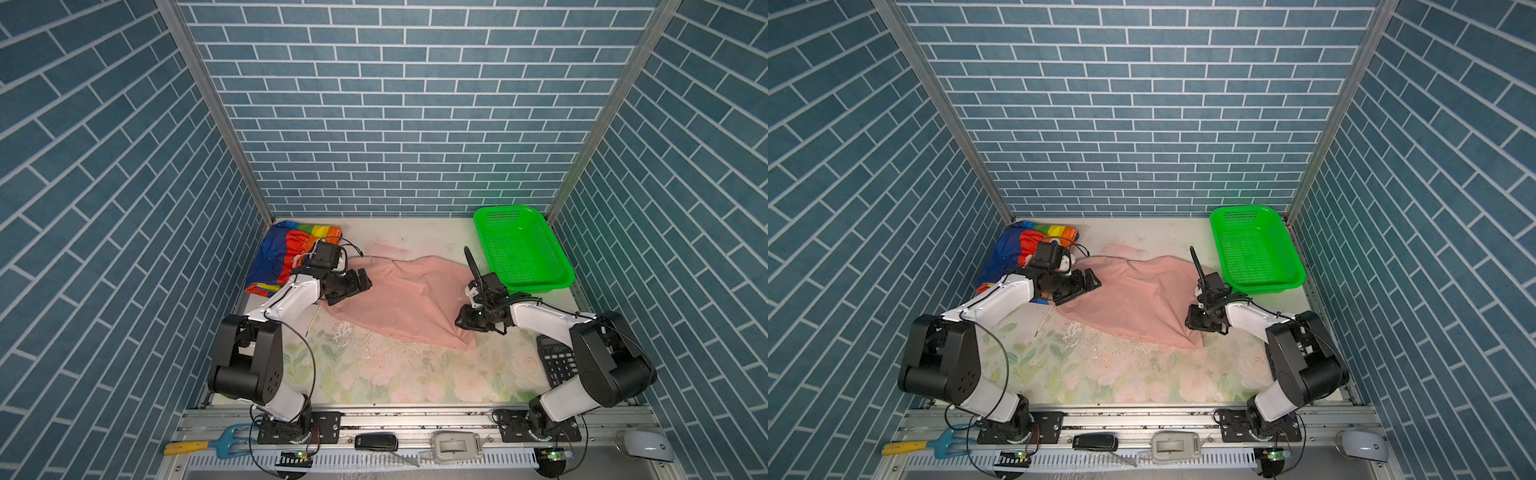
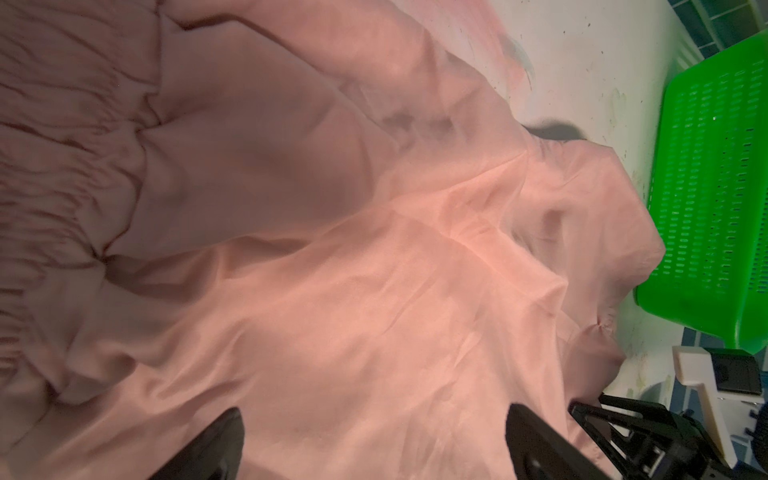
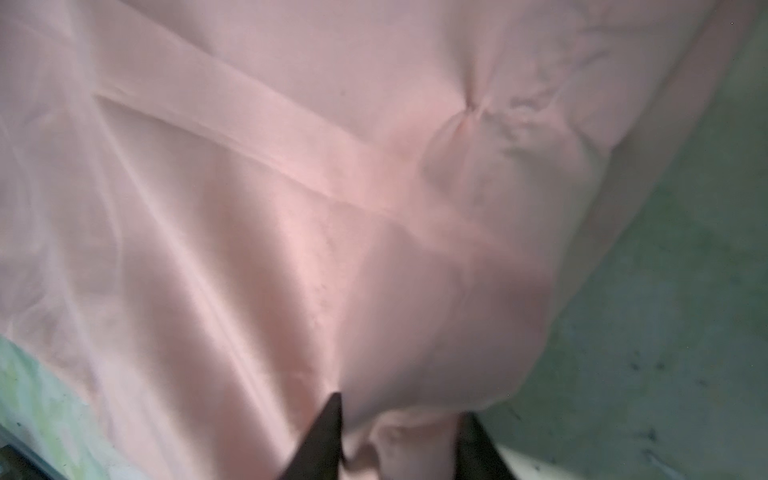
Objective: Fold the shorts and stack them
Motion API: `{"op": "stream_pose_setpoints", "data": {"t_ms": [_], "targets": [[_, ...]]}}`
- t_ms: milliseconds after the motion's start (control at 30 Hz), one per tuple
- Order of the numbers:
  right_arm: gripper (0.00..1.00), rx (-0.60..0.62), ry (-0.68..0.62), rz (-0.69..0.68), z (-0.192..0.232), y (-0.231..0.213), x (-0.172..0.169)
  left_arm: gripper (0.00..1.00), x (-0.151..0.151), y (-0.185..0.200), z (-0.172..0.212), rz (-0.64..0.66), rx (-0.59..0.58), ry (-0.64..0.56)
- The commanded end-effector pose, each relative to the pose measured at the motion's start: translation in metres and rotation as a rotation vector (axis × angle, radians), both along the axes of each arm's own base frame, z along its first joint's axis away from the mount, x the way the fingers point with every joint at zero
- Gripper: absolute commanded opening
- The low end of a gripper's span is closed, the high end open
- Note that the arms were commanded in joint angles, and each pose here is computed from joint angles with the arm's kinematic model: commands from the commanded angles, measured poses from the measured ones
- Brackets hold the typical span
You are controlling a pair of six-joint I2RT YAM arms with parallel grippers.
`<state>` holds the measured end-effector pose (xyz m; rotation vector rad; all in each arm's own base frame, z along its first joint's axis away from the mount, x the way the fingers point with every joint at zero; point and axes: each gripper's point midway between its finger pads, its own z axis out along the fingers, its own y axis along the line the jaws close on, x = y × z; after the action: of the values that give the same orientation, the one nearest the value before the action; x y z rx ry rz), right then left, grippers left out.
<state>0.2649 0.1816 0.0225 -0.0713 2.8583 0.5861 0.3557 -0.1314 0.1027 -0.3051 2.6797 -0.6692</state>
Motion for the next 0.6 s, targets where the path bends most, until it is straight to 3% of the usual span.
{"op": "stream_pose_setpoints", "data": {"t_ms": [0,33,267,567], "targets": [[0.05,-0.100,0.056,-0.030,-0.015,-0.025,-0.013,1.00,0.003,0.007,0.010,-0.013,0.046,-0.016],[0.00,-0.098,0.054,-0.041,-0.013,-0.029,-0.011,0.99,0.003,0.010,0.010,-0.010,0.060,-0.014],[0.00,-0.105,0.042,-0.105,0.001,-0.072,-0.007,1.00,0.003,0.028,0.003,-0.002,0.145,0.007],[0.00,-0.050,0.057,-0.093,0.000,-0.065,-0.001,0.98,0.008,0.057,-0.036,0.036,0.327,0.087]]}}
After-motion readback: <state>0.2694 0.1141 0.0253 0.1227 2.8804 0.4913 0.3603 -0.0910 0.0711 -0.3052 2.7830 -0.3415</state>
